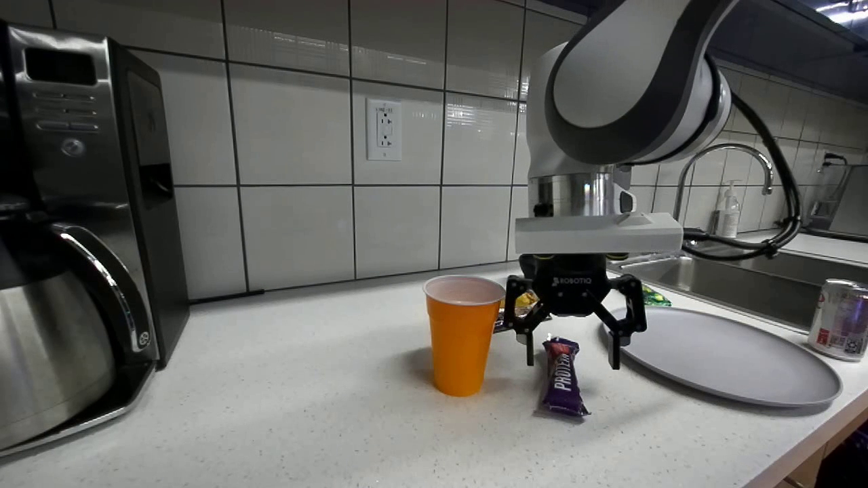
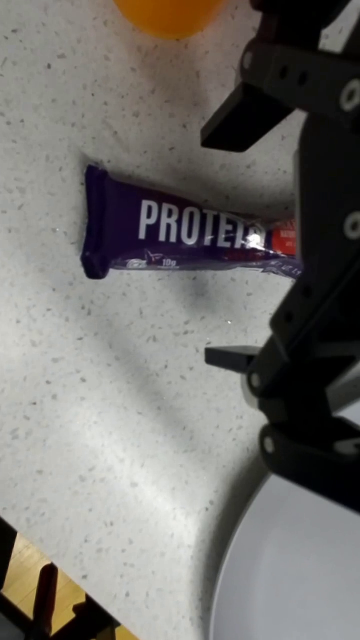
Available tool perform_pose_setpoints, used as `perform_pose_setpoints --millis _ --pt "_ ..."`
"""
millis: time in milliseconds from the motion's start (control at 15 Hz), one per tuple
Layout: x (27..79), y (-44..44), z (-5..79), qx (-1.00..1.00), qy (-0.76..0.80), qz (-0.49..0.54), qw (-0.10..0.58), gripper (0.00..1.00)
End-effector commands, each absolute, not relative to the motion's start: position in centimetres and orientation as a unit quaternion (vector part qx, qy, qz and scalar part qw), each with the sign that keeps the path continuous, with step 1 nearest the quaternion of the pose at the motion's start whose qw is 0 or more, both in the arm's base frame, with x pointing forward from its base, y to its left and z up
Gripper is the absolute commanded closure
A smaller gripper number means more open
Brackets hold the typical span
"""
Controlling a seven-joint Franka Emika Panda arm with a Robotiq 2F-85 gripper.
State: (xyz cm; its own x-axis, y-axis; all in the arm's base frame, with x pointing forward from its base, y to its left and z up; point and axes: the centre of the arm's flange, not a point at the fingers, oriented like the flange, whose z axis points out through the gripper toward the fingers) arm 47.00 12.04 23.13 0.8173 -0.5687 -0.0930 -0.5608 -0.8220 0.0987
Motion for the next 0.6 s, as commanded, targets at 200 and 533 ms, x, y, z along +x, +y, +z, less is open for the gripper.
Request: perform_pose_setpoints --millis 200,533 --pt "46.85 11.78 22.63 0.948 -0.31 -0.047 0.045 0.0" --pt "46.8 11.84 22.83 0.95 -0.305 -0.037 0.052 0.51"
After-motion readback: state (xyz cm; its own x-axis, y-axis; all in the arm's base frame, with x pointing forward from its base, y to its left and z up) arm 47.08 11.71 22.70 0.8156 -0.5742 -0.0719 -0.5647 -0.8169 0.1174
